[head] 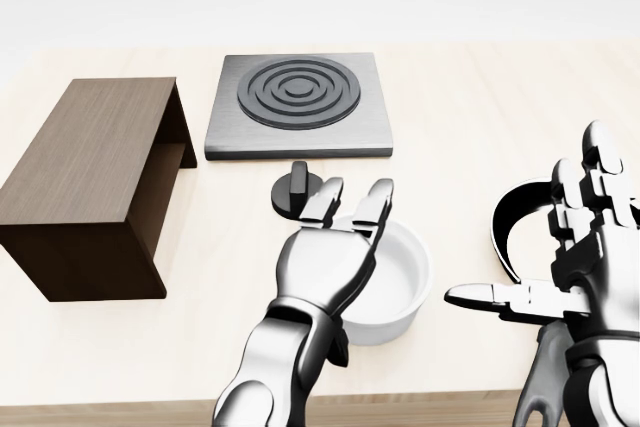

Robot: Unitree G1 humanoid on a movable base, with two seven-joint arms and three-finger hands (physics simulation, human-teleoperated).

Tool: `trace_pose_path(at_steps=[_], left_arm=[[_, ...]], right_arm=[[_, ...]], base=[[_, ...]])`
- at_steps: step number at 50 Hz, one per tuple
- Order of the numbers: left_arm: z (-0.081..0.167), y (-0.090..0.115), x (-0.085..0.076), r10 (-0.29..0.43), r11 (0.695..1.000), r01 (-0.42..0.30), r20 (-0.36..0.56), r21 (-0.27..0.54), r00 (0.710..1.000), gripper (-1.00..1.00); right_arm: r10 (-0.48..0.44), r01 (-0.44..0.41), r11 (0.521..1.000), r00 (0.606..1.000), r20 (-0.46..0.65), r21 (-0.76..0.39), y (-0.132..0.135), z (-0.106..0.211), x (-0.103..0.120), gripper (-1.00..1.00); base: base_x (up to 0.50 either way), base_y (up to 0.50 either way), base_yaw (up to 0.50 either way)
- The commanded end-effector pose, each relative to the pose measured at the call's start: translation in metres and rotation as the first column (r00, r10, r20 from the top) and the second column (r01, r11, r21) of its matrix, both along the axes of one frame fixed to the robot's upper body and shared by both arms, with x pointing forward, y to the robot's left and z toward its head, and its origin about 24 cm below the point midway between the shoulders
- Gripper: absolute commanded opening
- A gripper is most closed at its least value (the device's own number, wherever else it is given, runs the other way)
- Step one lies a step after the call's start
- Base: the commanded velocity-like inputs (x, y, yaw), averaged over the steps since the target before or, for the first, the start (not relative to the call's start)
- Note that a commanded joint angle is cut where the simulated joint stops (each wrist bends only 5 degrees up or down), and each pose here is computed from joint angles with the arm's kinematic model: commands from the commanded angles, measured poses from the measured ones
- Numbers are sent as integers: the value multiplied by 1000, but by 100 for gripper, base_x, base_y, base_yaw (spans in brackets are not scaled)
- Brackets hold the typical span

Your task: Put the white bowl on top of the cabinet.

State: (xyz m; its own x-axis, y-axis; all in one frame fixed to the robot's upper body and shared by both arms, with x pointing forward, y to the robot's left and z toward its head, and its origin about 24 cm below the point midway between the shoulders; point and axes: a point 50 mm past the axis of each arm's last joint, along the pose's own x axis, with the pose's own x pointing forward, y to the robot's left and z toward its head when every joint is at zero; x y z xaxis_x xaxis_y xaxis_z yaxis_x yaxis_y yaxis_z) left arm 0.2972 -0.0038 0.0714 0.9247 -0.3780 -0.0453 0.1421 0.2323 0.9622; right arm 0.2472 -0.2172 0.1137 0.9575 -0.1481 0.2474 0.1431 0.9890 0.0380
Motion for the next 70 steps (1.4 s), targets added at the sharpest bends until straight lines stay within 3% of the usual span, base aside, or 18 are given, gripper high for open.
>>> trace_pose_path(at_steps=[1,30,70], left_arm=[[-7,2,7,14,999,-15,-24,-29,1000,100],[-25,-9,3,-8,999,4,-70,-47,997,100],[-42,-7,8,28,996,-38,-125,-86,992,100]], right_arm=[[3,-3,1000,1000,0,-1,1,0,-1,100],[7,-7,1000,1000,2,-2,1,0,-1,100],[17,-17,1000,1000,2,-3,2,0,-1,100]], base=[[0,0,0],[0,0,0],[0,0,0]])
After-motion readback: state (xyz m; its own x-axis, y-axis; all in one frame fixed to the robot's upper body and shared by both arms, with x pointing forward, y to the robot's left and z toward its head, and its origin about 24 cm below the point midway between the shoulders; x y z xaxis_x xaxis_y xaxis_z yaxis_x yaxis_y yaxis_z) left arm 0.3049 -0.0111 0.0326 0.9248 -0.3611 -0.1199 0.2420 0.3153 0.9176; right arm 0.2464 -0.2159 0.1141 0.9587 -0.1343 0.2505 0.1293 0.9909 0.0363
